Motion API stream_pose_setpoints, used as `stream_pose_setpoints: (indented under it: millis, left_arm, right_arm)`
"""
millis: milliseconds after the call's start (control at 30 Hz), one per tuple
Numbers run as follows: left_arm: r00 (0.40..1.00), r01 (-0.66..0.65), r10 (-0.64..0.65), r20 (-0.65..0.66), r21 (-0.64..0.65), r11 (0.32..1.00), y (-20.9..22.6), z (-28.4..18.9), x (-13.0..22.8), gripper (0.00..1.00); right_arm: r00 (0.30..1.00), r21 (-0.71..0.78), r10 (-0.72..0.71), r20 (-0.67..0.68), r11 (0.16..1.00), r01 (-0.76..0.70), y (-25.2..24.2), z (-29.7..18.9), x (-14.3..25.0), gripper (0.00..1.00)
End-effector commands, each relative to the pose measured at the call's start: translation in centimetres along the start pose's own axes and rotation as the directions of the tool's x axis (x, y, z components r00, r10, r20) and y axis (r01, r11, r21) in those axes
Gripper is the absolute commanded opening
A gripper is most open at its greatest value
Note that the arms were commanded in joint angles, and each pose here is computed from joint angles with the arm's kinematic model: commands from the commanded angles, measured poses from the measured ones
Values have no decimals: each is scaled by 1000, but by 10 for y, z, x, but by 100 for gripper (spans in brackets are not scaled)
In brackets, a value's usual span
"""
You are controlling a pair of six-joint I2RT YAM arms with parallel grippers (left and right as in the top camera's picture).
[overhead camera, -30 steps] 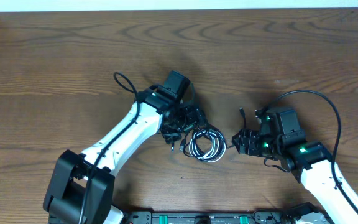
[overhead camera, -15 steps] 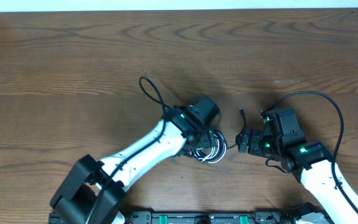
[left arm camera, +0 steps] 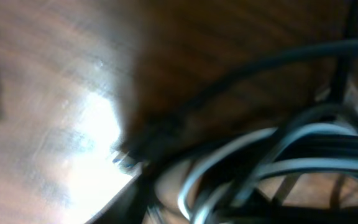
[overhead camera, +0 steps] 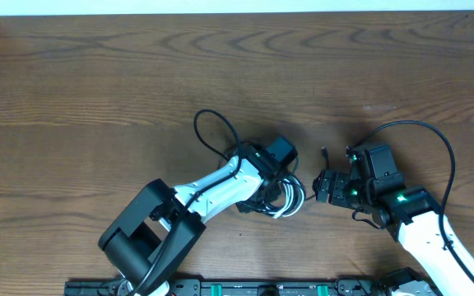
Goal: Untangle cables
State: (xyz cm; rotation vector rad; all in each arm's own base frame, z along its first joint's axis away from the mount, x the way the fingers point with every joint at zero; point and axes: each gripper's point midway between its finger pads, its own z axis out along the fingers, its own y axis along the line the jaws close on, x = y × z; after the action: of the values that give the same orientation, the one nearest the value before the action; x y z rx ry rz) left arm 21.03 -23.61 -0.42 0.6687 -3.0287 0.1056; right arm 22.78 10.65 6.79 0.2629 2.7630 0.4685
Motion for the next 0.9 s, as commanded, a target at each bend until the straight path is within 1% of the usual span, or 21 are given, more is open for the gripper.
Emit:
stream_pose_setpoints:
  millis: [0,100,200,233,300,333,400,500,567,600,633,733,833,867]
  left_arm:
    - [996,54,-56,-73,-39,998,8,16,13,8]
    - [998,-7,6,-63,-2,1000,3,7,6,8]
    - [987,-157,158,-11,78,984,-7,-17,-13,8]
    - [977,-214,214,12,103,971,-10,-25,-18,8]
    - [947,-320,314,61,138,937,-12,-41,-27,8]
    - [923,-385,374,93,152,911,-13,-50,-31,8]
    - [874,-484,464,146,167,859,-14,-65,-35,8]
    - [813,-582,548,198,214,785,-20,-85,-31,8]
    - [763,-647,604,230,254,719,-26,-98,-24,8]
    - [734,-679,634,244,279,679,-30,-104,-19,8]
    - [695,-717,671,259,313,623,-34,-111,-11,8]
    - [597,-788,747,292,389,477,-42,-124,8,8]
    - [544,-816,781,307,409,408,-43,-127,16,8]
    - [535,-822,786,309,405,400,-42,-126,15,7]
  right_arm:
    - [1000,0,4,13,1000,-4,1,-2,-3,92]
    - [1000,0,4,12,1000,-4,1,-2,-3,92]
    - [1000,0,6,10,1000,-6,1,-2,-2,92]
    - [1000,0,14,11,1000,-14,1,-2,-2,92]
    - [1000,-16,15,5,1000,-14,4,-2,-2,95]
    - [1000,-27,12,1,1000,-12,6,-2,-1,96]
    - [1000,-49,-15,-6,999,15,10,-3,0,96]
    - [999,-64,-46,-5,997,46,13,-3,0,95]
    - [999,-64,-46,-4,997,46,13,-3,0,94]
    - [999,-64,-46,-4,997,45,13,-3,-1,94]
    - [999,-65,-46,-2,997,46,13,-3,-1,93]
    - [999,-72,-43,11,996,44,15,-3,-4,91]
    - [999,-88,-14,36,996,17,19,-3,-11,91]
    - [999,-93,-3,46,996,7,21,-4,-13,90]
